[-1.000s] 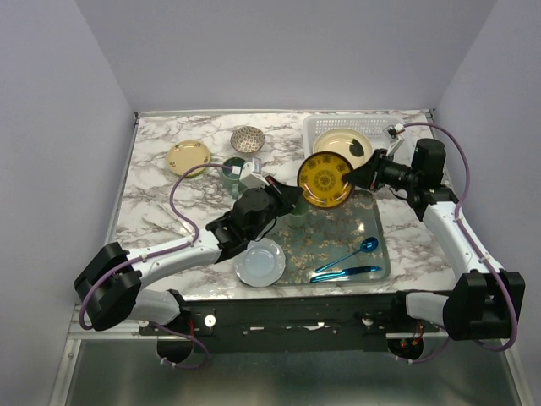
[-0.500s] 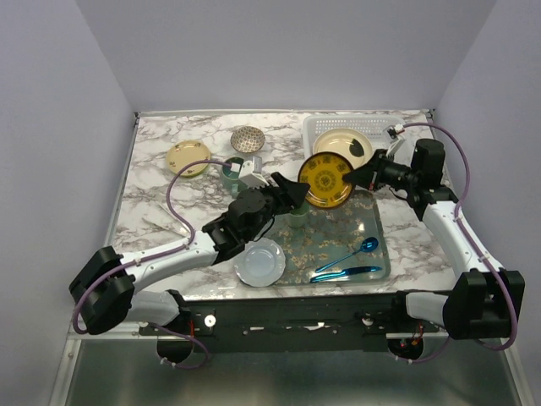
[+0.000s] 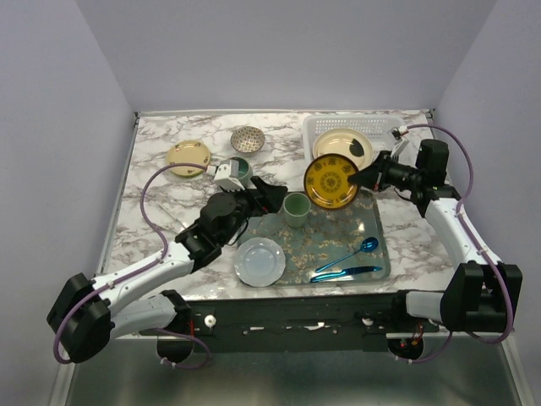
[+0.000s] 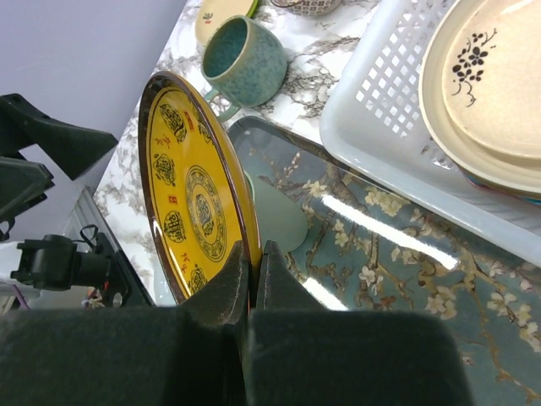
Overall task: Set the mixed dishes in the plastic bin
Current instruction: Pick up the plate at the center of the board, then place the plate in the plastic bin.
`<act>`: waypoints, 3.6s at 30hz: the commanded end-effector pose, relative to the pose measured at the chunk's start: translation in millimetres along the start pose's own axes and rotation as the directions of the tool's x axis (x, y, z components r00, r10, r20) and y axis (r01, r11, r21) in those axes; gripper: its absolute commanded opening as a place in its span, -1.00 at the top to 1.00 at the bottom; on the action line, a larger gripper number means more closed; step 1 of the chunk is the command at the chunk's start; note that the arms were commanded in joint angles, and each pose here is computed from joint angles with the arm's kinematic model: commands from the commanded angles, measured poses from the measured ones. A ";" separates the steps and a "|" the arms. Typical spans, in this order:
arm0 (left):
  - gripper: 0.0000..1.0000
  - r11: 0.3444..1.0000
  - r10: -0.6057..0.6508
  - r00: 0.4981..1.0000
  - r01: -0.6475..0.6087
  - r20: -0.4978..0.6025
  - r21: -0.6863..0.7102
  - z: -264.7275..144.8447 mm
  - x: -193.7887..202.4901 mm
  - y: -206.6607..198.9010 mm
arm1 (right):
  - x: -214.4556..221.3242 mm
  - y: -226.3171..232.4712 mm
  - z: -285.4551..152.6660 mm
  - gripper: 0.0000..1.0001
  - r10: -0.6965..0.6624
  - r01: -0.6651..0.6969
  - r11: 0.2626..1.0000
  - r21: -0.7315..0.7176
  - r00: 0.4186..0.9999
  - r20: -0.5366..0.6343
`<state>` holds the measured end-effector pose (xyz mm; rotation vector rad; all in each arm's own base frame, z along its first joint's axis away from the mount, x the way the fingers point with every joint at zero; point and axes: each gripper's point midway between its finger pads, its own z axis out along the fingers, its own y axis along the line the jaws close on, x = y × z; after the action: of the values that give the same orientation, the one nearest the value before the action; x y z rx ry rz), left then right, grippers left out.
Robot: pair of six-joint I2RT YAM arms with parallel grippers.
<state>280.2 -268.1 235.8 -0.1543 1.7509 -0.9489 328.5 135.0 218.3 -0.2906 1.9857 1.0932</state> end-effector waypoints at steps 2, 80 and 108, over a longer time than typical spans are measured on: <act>-0.97 0.984 0.134 0.991 -0.135 -0.015 -0.119 -27.0 -23.6 47.0 | -11.5 10.7 -8.3 0.99 -0.108 0.108 0.991 -0.083 0.994 0.002; -0.97 0.784 0.519 0.855 -0.471 0.010 -0.405 -122.0 -124.9 101.3 | -88.0 -182.6 70.6 0.92 0.064 0.000 0.945 0.327 0.981 -0.184; -0.97 0.785 0.511 0.859 -0.465 0.005 -0.408 -120.6 -125.2 104.5 | -75.9 -207.7 72.6 -0.12 0.049 0.048 0.926 0.374 0.968 -0.247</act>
<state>262.6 -66.8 274.6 -0.0127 1.7333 -0.1782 526.4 64.8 128.3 -0.2168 2.3682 0.7389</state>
